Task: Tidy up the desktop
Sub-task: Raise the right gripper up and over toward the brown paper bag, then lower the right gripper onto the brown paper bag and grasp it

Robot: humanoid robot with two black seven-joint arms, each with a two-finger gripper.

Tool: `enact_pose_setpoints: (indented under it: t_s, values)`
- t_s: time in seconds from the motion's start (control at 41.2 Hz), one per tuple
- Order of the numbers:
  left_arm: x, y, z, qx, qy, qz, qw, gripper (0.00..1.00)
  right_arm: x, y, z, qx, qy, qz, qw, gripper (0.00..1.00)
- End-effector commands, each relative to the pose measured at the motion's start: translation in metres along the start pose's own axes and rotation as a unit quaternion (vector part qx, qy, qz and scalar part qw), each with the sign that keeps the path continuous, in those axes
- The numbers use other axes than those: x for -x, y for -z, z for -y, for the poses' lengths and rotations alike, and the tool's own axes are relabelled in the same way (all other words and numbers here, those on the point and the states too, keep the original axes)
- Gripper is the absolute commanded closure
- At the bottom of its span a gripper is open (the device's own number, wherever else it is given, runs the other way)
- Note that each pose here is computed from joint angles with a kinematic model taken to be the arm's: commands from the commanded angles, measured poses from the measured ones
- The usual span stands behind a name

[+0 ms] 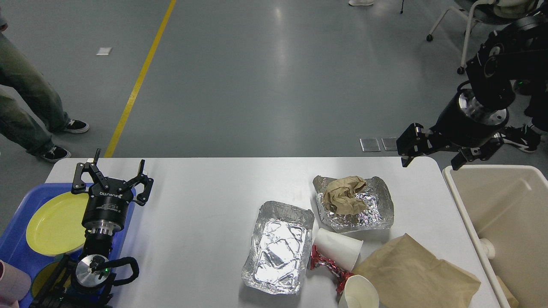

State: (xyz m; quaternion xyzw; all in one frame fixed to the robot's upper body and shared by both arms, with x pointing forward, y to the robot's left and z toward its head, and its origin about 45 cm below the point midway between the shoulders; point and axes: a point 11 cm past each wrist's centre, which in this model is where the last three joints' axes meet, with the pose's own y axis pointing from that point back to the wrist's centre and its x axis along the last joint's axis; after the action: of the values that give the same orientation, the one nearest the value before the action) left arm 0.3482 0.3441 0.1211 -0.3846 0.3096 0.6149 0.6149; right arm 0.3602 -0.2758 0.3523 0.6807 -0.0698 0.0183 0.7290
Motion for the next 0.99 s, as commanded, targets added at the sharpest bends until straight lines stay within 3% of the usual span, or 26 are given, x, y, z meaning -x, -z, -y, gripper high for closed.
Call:
enact_pose_setpoints:
  t_s: [0.0,0.679,0.97]
  values:
    - [0.0,0.0,0.0,0.0,0.0,0.0,1.0,0.04,0.021,0.015,-0.018,-0.013,0.013,0.005,1.0,0.0]
    - [0.0,0.0,0.0,-0.002,0.0,0.0,1.0,0.04,0.037,0.022,-0.01,-0.023,0.03,0.0,0.999,0.0]
    - [0.0,0.0,0.0,-0.001,0.0,0.0,1.0,0.04,0.041,-0.02,0.019,0.003,0.032,0.005,0.999,0.08]
